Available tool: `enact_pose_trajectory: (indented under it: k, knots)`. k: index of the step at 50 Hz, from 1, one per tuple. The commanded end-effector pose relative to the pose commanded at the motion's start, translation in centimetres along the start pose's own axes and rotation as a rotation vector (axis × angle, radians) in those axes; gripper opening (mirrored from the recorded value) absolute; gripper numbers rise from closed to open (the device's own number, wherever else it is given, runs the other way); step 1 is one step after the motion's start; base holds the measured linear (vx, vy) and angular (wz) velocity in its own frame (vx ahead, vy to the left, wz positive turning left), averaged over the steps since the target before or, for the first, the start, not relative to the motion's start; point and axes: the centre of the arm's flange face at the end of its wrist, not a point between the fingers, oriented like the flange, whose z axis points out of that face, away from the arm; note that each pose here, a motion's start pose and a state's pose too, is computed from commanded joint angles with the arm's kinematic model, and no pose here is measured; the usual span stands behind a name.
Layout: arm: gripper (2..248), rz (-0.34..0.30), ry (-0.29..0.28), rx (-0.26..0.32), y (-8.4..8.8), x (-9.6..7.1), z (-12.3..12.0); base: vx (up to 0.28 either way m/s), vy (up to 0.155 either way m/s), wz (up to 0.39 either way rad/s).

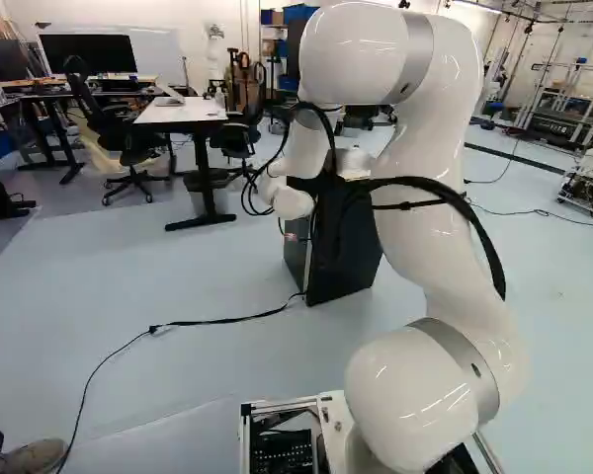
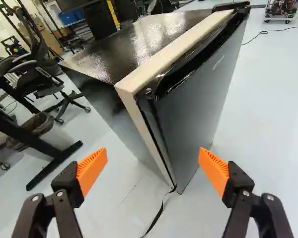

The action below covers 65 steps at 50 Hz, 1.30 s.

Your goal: Open the fridge door

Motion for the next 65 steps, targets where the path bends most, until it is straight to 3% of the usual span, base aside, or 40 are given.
enact_pose_trajectory:
  k: [65]
  knots:
    - [247,0.046,0.032,-0.053,1.4,2.1,3.8,0.0,0.0,0.0]
